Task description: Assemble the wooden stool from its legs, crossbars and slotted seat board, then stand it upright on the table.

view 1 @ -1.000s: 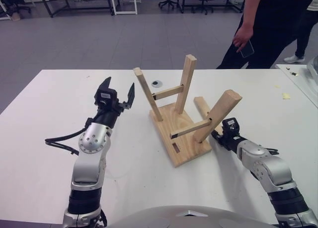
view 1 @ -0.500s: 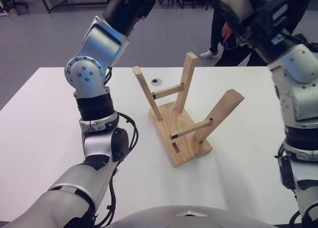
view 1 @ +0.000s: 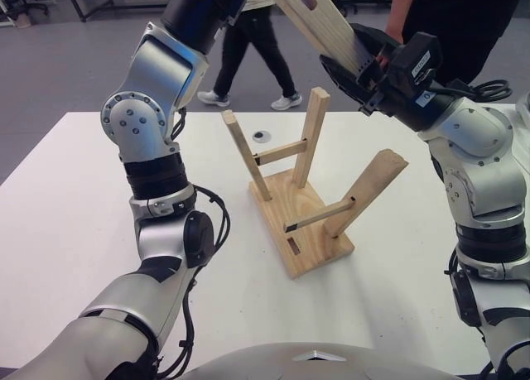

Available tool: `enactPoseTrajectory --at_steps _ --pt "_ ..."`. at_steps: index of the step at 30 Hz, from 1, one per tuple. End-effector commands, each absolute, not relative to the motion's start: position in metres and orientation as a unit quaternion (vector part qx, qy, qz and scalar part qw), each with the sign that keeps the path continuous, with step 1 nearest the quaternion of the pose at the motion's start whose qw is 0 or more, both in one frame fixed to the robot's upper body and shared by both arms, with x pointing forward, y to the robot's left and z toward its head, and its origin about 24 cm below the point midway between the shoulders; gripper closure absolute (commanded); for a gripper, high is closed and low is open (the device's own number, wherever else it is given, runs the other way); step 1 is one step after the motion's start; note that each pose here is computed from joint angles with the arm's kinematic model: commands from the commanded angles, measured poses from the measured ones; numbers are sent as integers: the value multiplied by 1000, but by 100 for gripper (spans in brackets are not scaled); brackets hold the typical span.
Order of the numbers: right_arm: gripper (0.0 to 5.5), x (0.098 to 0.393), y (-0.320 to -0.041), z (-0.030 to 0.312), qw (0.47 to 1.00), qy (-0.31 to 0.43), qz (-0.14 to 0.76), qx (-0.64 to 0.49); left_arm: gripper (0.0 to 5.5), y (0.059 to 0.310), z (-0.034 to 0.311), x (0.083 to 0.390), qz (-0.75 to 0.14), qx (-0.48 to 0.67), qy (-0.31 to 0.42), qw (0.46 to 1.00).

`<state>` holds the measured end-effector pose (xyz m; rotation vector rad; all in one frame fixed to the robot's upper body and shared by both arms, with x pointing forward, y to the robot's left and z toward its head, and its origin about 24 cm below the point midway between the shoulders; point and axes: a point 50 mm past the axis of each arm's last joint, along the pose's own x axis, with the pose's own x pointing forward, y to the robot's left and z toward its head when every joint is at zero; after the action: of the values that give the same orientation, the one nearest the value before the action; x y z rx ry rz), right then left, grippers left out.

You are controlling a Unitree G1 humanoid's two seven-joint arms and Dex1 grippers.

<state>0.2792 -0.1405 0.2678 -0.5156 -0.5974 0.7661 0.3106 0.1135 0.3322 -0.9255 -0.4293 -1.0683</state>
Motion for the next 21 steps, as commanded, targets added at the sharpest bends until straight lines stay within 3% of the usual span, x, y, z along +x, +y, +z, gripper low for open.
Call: enactPoseTrajectory --at_steps 1,5,14,15,21 --pt "341 280 -144 265 856 -273 365 -245 353 118 332 304 -494 -411 -204 738" --pt "342 280 -145 262 855 -262 373 -245 429 122 328 302 -486 -412 -206 743" --pt "343 281 -147 258 861 -243 377 -242 441 124 324 301 -476 -414 -208 747" --pt "307 282 -148 257 861 -239 377 -241 441 124 324 301 -475 -413 -210 748" --pt "206 284 -149 253 870 -225 371 -236 447 127 317 300 -459 -415 -208 758"
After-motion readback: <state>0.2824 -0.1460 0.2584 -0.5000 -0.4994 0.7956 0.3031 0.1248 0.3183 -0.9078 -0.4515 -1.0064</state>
